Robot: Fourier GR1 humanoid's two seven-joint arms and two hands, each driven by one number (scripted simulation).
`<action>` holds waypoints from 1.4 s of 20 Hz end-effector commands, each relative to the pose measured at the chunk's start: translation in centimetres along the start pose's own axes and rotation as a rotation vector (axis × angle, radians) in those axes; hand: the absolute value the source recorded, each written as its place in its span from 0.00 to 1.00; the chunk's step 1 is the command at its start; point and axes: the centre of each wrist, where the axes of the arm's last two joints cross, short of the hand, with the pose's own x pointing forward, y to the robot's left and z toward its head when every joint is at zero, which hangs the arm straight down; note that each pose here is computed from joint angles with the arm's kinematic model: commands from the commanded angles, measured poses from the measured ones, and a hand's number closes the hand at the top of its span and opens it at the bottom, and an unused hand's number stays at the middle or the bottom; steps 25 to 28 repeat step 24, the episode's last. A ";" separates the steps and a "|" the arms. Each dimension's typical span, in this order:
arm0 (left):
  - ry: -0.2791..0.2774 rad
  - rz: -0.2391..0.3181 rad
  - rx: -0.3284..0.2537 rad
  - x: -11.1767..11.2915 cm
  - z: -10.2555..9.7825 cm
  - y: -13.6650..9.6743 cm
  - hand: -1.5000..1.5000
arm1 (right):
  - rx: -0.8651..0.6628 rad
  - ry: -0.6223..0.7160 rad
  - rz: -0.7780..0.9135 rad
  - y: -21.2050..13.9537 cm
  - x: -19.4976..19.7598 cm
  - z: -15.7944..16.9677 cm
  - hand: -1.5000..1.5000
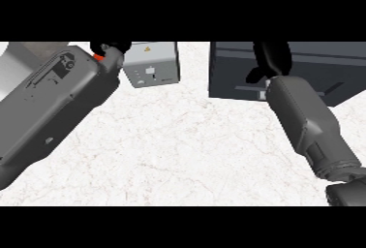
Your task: Pick up the can, place it into the drawer and close the drawer
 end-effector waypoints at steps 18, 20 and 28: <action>0.000 0.005 -0.034 0.2 1.8 1.1 0.00 | 0.002 0.117 -0.626 -3.1 0.9 -3.5 0.00; -0.006 0.004 -0.019 0.5 1.5 1.4 0.00 | -0.006 0.113 -0.701 -3.0 2.0 -3.7 0.00; 0.025 0.008 -0.028 -0.2 2.5 1.4 0.00 | 0.000 0.110 -0.737 -4.1 1.1 -4.4 0.00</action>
